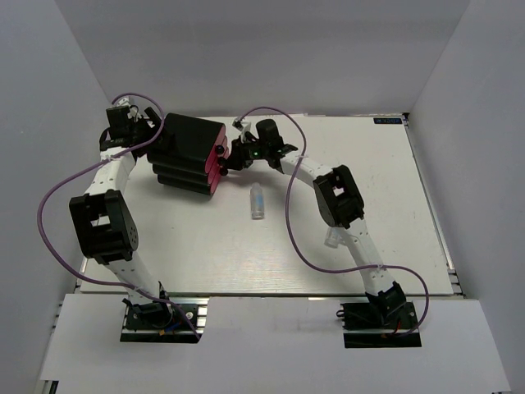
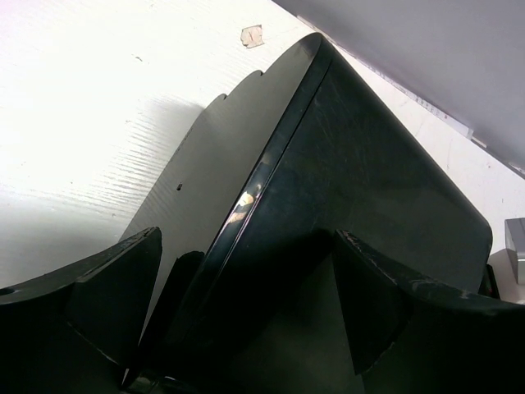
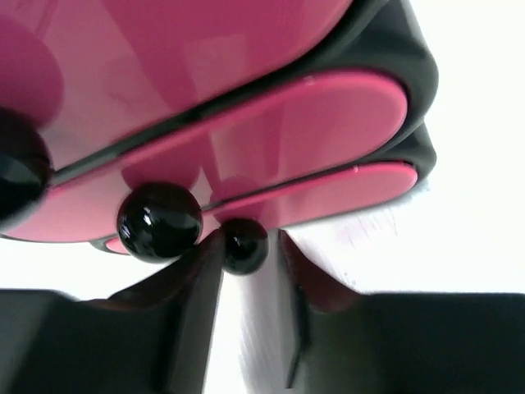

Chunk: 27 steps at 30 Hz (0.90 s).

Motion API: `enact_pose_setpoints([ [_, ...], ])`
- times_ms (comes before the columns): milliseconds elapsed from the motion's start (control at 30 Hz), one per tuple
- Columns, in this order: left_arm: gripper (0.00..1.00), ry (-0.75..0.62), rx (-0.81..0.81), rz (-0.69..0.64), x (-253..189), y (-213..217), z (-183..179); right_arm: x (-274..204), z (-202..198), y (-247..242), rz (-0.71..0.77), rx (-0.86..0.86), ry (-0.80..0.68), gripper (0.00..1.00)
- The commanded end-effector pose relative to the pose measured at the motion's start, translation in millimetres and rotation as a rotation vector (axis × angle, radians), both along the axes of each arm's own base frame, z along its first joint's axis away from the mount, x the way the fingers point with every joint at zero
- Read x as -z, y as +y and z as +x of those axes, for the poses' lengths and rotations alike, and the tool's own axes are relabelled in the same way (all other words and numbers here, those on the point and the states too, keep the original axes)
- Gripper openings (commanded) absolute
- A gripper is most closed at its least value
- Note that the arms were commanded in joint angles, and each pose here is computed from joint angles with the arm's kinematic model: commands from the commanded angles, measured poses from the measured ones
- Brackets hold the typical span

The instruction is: Organize the makeup

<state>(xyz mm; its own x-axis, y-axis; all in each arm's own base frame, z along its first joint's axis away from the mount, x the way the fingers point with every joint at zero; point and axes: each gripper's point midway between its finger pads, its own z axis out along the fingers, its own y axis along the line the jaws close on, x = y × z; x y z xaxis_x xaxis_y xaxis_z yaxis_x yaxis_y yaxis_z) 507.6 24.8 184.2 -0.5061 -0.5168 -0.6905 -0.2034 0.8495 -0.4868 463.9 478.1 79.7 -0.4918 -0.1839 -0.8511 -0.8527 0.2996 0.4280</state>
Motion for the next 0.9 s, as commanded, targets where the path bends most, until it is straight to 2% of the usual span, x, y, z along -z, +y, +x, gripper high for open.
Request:
enact_pose_setpoints([
  [0,0.93,0.23,0.018,-0.041,54.8,-13.2,-34.3,-54.1,-16.0,10.3,0.066,-0.073,-0.087,0.41],
  [233,0.93,0.226,0.017,-0.048,54.2,-10.6,-34.5,-44.7,-15.8,10.8,0.045,-0.068,-0.095,0.52],
  [500,0.94,0.223,0.026,-0.055,52.2,-12.8,-36.5,-27.4,-16.9,16.0,0.027,-0.065,-0.082,0.51],
  [633,0.94,0.225,0.025,-0.056,52.2,-13.0,-37.6,-20.6,-18.9,21.9,0.016,-0.06,-0.091,0.39],
  [767,0.94,0.222,0.024,-0.059,50.8,-13.3,-37.3,-19.3,-20.4,22.0,0.009,-0.06,-0.094,0.19],
  [867,0.94,0.219,0.023,-0.06,49.6,-13.2,-36.2,-17.5,-19.8,16.4,-0.007,-0.049,-0.093,0.15],
])
